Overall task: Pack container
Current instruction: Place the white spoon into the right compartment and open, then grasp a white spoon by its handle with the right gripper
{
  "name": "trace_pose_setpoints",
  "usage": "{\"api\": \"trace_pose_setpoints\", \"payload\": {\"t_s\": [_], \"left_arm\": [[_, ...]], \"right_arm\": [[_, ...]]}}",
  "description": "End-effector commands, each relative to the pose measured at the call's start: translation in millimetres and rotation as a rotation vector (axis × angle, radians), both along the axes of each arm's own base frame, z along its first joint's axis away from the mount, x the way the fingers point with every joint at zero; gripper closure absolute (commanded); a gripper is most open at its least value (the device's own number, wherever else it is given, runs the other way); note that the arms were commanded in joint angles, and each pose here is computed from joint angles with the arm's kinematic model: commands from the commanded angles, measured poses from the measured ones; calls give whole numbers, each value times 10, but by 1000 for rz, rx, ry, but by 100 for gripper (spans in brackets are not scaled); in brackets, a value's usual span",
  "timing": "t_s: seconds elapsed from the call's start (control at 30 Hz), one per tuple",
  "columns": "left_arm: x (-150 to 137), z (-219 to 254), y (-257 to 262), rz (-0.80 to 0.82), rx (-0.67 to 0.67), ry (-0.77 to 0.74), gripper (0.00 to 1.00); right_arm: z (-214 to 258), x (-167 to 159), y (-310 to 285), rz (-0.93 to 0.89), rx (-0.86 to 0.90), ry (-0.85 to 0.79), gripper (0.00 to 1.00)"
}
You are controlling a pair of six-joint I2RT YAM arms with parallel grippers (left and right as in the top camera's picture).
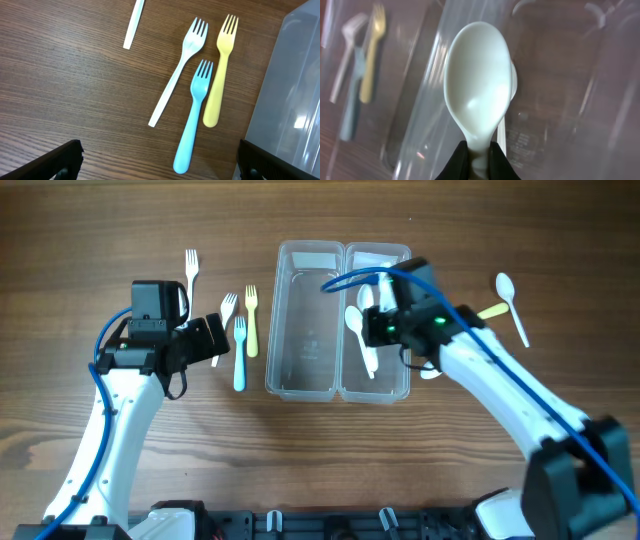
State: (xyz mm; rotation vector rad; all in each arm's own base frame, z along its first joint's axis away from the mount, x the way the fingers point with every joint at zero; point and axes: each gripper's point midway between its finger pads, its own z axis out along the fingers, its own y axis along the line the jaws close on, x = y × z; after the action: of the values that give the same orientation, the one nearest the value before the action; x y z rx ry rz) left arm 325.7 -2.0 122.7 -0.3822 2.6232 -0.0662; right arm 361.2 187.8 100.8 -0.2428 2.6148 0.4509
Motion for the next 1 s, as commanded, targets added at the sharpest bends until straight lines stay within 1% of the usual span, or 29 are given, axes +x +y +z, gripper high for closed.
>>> {"api": "trace_pose_setpoints", "payload": {"t_s": [0.0,0.1,0.17,0.23,0.3,0.37,0.4,0.43,0.5,0.57,0.67,0.83,0.87,0.93,0.97], "left_arm": [[35,43,45,-7,20,-11,0],[34,43,45,-7,20,-11,0],[34,43,45,-7,20,-11,0],[35,43,45,-7,20,-11,0],[35,43,45,-7,20,-11,0],[34,43,45,-7,20,-11,0],[34,43,45,-7,20,-11,0],[34,43,45,-7,20,-11,0],[34,43,45,-7,20,-11,0],[34,43,45,-7,20,-11,0],[34,43,45,-7,20,-11,0],[34,43,45,-7,20,-11,0],[34,43,45,-7,20,-11,0],[34,43,45,-7,20,-11,0],[35,43,45,-7,20,-11,0]], "right_arm": [[237,124,28,26,-4,-98,67],[626,227,-59,25,-30,-196,52],[890,294,-267,-62,-64,-248,48],[1095,326,-442,-134,-62,-287,50],[1254,342,-643,-207,-37,-313,57],[1288,342,-874,-293,-22,-297,59],[1256,339,-998,-344,-16,-272,54],[1203,325,-1124,-398,-11,-238,53],[976,286,-1423,-532,-7,-134,53],[762,259,-1607,-601,-18,-58,53],[428,234,-1738,-636,-45,53,53],[-142,145,-1768,-658,-99,237,53],[-252,133,-1768,-666,-106,269,55],[-460,101,-1760,-702,-107,335,60],[-552,82,-1743,-717,-101,367,60]]}}
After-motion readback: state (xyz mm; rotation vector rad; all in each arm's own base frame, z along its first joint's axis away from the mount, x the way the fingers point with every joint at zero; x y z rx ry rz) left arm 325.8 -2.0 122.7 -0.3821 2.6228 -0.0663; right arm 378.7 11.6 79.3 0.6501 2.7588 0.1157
